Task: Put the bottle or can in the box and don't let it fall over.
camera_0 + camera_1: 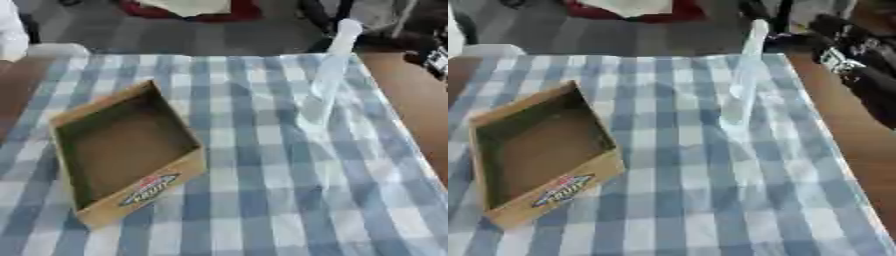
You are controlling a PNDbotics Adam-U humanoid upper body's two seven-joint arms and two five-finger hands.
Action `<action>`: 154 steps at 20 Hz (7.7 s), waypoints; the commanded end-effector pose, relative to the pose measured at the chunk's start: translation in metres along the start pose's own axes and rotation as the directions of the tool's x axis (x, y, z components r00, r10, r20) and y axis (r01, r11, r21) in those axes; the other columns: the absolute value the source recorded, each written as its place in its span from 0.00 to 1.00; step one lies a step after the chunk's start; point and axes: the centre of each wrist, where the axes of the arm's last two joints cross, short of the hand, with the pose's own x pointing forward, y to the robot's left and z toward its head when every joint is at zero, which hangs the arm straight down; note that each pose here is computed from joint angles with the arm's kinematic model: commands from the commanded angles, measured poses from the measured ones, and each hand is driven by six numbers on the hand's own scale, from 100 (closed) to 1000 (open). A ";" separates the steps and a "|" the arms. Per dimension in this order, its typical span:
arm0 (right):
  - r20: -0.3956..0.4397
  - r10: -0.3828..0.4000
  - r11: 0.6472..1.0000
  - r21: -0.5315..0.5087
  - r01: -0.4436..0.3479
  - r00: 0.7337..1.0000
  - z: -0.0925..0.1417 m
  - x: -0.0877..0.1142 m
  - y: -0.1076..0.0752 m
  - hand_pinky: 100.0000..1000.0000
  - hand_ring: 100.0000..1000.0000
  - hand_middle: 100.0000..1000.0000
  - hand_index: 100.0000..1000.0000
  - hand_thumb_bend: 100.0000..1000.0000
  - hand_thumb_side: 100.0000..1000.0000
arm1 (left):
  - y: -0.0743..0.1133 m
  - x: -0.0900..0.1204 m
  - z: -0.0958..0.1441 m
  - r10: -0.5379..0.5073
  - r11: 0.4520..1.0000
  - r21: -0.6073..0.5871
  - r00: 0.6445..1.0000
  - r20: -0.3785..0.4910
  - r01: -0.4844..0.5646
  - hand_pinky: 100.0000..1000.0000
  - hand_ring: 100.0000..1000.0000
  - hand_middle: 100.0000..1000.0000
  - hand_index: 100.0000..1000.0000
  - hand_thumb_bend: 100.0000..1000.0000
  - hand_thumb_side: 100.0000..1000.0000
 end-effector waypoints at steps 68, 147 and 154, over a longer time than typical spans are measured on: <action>-0.192 0.056 0.995 0.095 -0.038 0.980 -0.055 -0.078 -0.050 1.00 1.00 1.00 1.00 0.00 0.47 | -0.002 0.011 -0.004 0.007 0.998 -0.060 0.999 0.042 -0.005 0.32 0.54 0.63 0.63 0.00 0.54; -0.038 0.157 0.971 0.186 -0.148 0.987 -0.098 -0.044 -0.054 1.00 1.00 1.00 1.00 0.00 0.46 | -0.010 0.017 -0.007 0.053 0.992 -0.118 0.997 0.062 -0.045 0.31 0.53 0.63 0.63 0.00 0.54; 0.007 0.151 0.965 0.217 -0.149 0.988 -0.098 -0.040 -0.053 1.00 1.00 1.00 1.00 0.00 0.48 | -0.010 0.016 -0.007 0.055 0.991 -0.122 0.997 0.058 -0.047 0.31 0.53 0.63 0.63 0.00 0.54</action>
